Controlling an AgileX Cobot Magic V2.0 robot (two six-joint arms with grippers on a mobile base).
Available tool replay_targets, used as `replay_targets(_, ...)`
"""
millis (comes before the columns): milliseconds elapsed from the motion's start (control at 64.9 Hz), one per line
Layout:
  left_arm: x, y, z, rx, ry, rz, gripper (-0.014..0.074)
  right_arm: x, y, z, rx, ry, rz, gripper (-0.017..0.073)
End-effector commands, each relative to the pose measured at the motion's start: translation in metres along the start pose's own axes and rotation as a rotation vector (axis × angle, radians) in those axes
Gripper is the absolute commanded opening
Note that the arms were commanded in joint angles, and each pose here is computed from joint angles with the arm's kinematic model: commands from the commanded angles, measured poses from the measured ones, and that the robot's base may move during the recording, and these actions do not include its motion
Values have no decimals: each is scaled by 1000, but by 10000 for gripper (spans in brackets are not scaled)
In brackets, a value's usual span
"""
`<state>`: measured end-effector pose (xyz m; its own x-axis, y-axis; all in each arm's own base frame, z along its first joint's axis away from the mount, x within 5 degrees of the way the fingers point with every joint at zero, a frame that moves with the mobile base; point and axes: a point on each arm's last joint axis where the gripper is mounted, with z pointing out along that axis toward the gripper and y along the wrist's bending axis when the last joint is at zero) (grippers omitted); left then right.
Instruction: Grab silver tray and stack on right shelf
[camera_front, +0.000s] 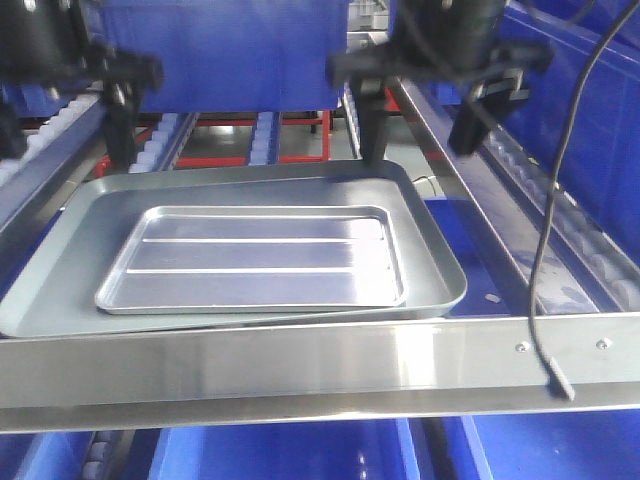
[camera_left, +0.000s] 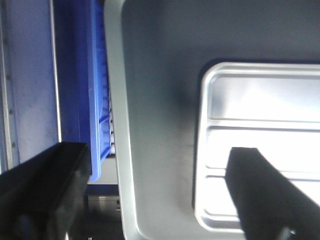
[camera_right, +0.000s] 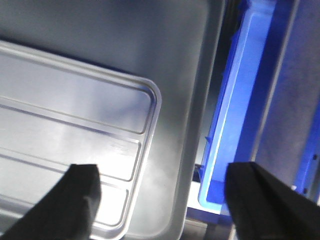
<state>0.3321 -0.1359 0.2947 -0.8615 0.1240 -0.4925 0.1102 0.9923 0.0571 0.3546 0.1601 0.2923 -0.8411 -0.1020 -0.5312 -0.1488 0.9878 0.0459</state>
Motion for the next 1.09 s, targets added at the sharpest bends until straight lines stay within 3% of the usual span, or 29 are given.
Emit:
replay_targets(0, -9, 6, -55, 67, -145, 32, 287, -17, -6, -58, -35, -182, 4, 456)
replay_targets(92, -4, 12, -82, 90, -198, 37, 145, -15, -9, -79, -42, -214, 11, 279)
replay_targets(216, 12, 23, -112, 117, -294, 28, -115, -9, -13, -96, -47, -235, 15, 39)
replay_targets(277, 24, 28, -125, 135, -354, 25, -76, -4, -15, -100, -51, -244, 14, 60)
replay_targets(385, 47, 37, -143, 170, -461, 21, -82, 13, -19, -100, -57, -249, 8, 57)
replay_targets(694, 134, 54, -137, 258, -687, 34, -82, 86, -38, -112, -126, -382, -13, 57)
replay_targets(878, 185, 62, -127, 311, -826, 35, -82, 140, -51, -121, -173, -532, -68, 57)
replay_targets(1079, 216, 72, -138, 344, -972, 17, -82, 191, -65, -133, -223, -715, -106, 57)
